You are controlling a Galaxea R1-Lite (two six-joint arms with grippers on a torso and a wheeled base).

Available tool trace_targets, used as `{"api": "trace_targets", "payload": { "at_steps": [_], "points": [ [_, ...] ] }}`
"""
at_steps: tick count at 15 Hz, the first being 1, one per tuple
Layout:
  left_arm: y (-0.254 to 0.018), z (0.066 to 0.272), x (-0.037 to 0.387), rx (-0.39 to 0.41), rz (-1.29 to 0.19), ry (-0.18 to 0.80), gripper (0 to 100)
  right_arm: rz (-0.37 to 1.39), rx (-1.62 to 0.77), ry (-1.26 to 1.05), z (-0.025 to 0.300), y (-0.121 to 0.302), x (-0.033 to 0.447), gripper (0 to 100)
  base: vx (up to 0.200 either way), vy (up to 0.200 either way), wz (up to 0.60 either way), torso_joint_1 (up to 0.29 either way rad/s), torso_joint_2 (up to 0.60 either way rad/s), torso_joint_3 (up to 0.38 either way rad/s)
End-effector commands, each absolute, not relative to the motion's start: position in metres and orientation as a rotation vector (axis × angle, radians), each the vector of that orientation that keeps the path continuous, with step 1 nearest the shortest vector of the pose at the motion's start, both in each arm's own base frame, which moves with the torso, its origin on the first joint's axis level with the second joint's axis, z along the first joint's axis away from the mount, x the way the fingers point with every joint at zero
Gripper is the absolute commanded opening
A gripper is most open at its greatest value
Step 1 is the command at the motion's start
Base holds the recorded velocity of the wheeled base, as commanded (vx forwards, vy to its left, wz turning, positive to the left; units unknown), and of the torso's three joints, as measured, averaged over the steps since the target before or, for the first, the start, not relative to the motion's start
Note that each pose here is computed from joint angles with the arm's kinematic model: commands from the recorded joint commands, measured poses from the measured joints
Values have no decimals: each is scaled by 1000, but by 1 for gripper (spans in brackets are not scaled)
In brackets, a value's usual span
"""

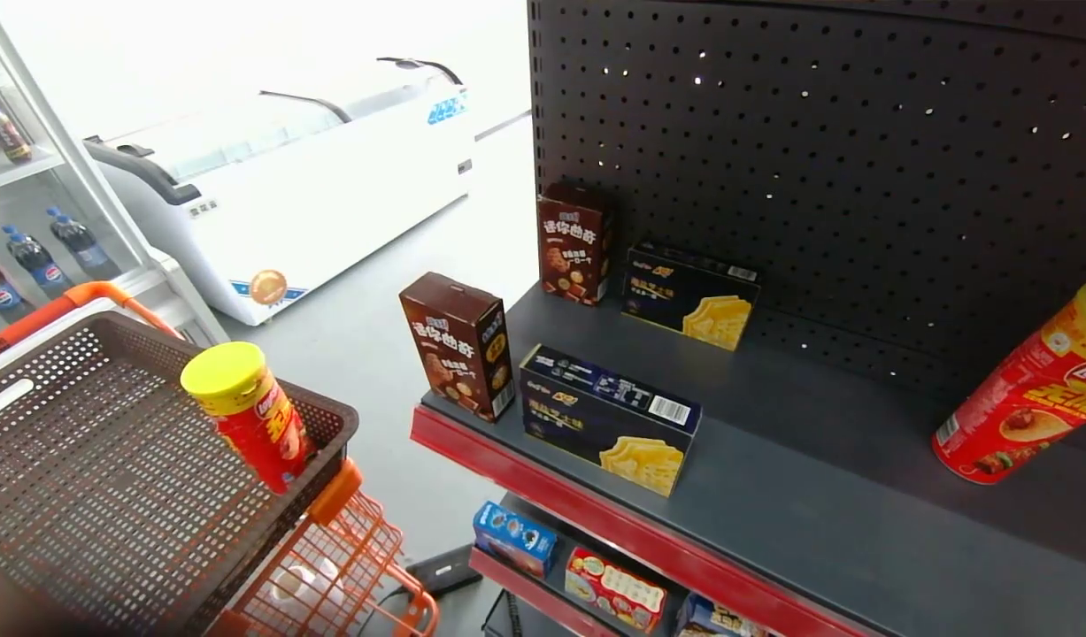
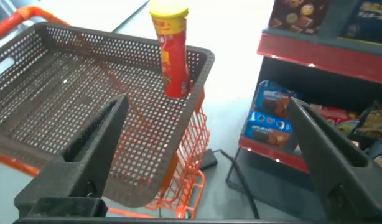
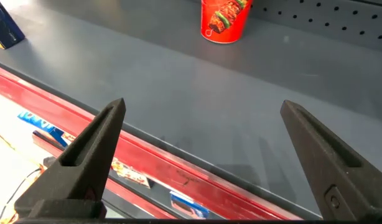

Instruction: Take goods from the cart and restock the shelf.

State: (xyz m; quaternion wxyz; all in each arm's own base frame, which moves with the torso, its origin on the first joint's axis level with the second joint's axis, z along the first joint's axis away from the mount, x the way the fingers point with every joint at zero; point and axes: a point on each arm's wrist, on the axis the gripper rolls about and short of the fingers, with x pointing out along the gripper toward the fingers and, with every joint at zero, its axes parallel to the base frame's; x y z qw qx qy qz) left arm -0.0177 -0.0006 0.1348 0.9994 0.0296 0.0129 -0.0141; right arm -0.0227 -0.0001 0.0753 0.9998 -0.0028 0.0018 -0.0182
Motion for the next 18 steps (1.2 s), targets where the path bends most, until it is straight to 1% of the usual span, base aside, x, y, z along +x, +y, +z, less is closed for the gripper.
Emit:
{"api": "trace_targets", "payload": {
  "at_steps": [1, 2, 4, 6, 7, 8, 9, 10, 11, 12, 13, 16, 18],
  "points": [
    [1, 155, 22, 67, 42, 239, 100, -37, -6, 5, 75, 0, -23, 100, 0, 0, 0, 0, 0, 0],
    [1, 158, 44, 63, 50, 291, 100, -37, -6, 5, 75, 0, -23, 100, 0, 0, 0, 0, 0, 0],
    [0, 162, 78, 66, 35, 322, 100, -37, -6, 6, 75, 0, -23, 100, 0, 0, 0, 0, 0, 0],
    [7, 158, 115, 59, 92, 383, 100, -37, -6, 5, 75, 0, -23, 100, 0, 0, 0, 0, 0, 0],
    [9, 158, 124, 59, 100, 393, 100, -37, -6, 5, 75, 0, -23, 100, 0, 0, 0, 0, 0, 0],
    [13, 153, 154, 71, 118, 432, 100, -37, -6, 5, 75, 0, -23, 100, 0, 0, 0, 0, 0, 0],
    [15, 152, 165, 88, 126, 426, 100, -37, -6, 5, 75, 0, -23, 100, 0, 0, 0, 0, 0, 0],
    [17, 149, 181, 117, 128, 396, 100, -37, -6, 5, 75, 0, -23, 100, 0, 0, 0, 0, 0, 0],
    [16, 135, 203, 128, 105, 387, 100, -37, -6, 5, 75, 0, -23, 100, 0, 0, 0, 0, 0, 0],
    [13, 121, 212, 155, 86, 398, 100, -37, -6, 5, 75, 0, -23, 100, 0, 0, 0, 0, 0, 0],
    [14, 114, 222, 167, 89, 374, 100, -37, -6, 5, 75, 0, -23, 100, 0, 0, 0, 0, 0, 0],
    [15, 94, 253, 172, 108, 267, 100, -37, -6, 5, 75, 0, -23, 100, 0, 0, 0, 0, 0, 0],
    [17, 83, 265, 176, 147, 238, 100, -37, -6, 6, 75, 0, -23, 100, 0, 0, 0, 0, 0, 0]
  ]
}}
